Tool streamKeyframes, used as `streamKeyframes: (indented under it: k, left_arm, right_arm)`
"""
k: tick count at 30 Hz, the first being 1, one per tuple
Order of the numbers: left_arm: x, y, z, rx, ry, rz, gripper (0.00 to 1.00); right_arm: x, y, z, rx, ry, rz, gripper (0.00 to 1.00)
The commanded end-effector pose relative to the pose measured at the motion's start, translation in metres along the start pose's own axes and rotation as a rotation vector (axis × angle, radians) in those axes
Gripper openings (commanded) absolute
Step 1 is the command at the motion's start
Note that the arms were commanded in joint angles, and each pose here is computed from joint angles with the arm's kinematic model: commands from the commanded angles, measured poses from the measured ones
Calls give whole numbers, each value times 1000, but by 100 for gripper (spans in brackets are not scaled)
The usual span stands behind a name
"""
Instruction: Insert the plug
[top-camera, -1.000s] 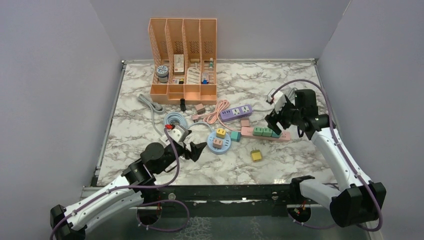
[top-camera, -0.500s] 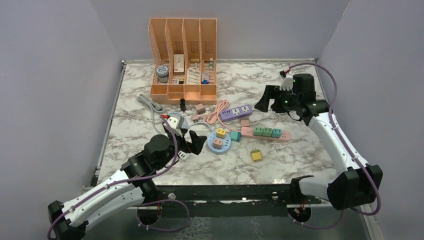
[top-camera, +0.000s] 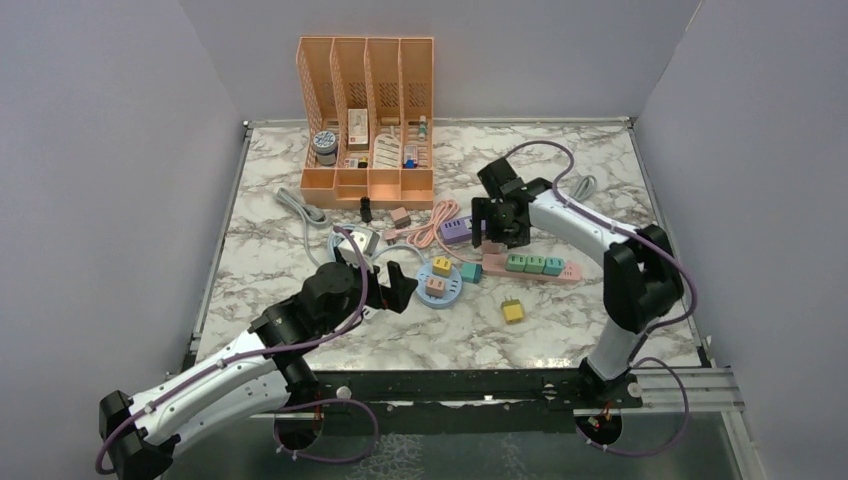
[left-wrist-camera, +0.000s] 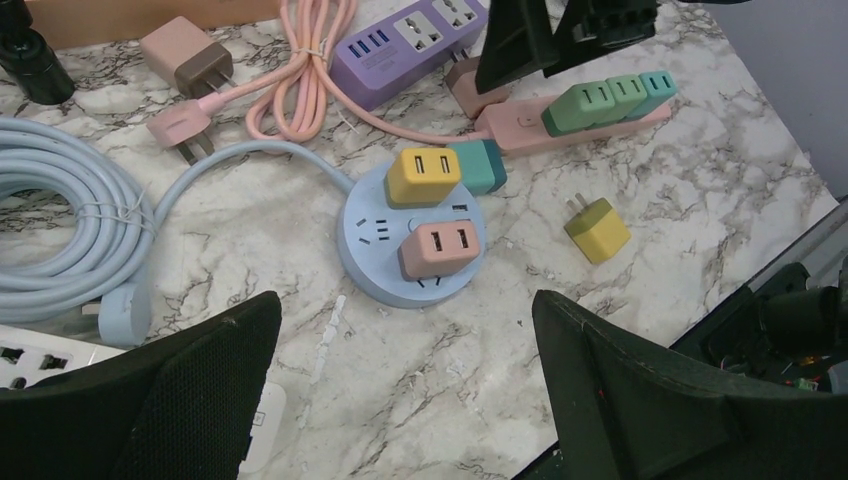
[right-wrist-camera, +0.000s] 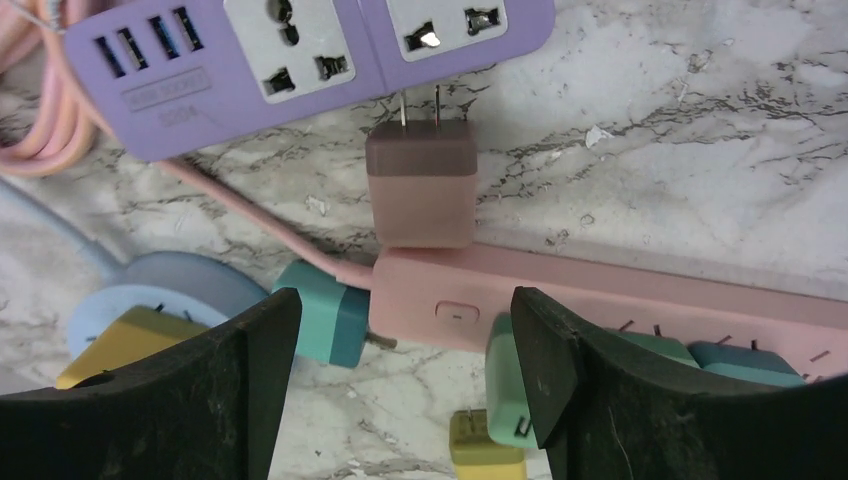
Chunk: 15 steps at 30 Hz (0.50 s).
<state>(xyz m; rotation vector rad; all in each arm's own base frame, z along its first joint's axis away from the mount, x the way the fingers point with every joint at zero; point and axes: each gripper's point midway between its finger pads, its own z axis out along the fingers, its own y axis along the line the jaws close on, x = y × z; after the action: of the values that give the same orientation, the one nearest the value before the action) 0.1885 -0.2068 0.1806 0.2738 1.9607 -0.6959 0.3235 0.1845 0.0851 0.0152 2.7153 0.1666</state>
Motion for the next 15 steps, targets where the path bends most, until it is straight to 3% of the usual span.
streamKeyframes:
  k: [1, 15]
  left_arm:
    - [-9, -7, -4, 19, -13, -27, 99]
    - [11, 0, -16, 8, 35, -128, 95]
  right_arm:
    - [-10, -6, 15, 147, -10, 23, 77]
    - [-3, 0, 66, 176, 24, 5, 57]
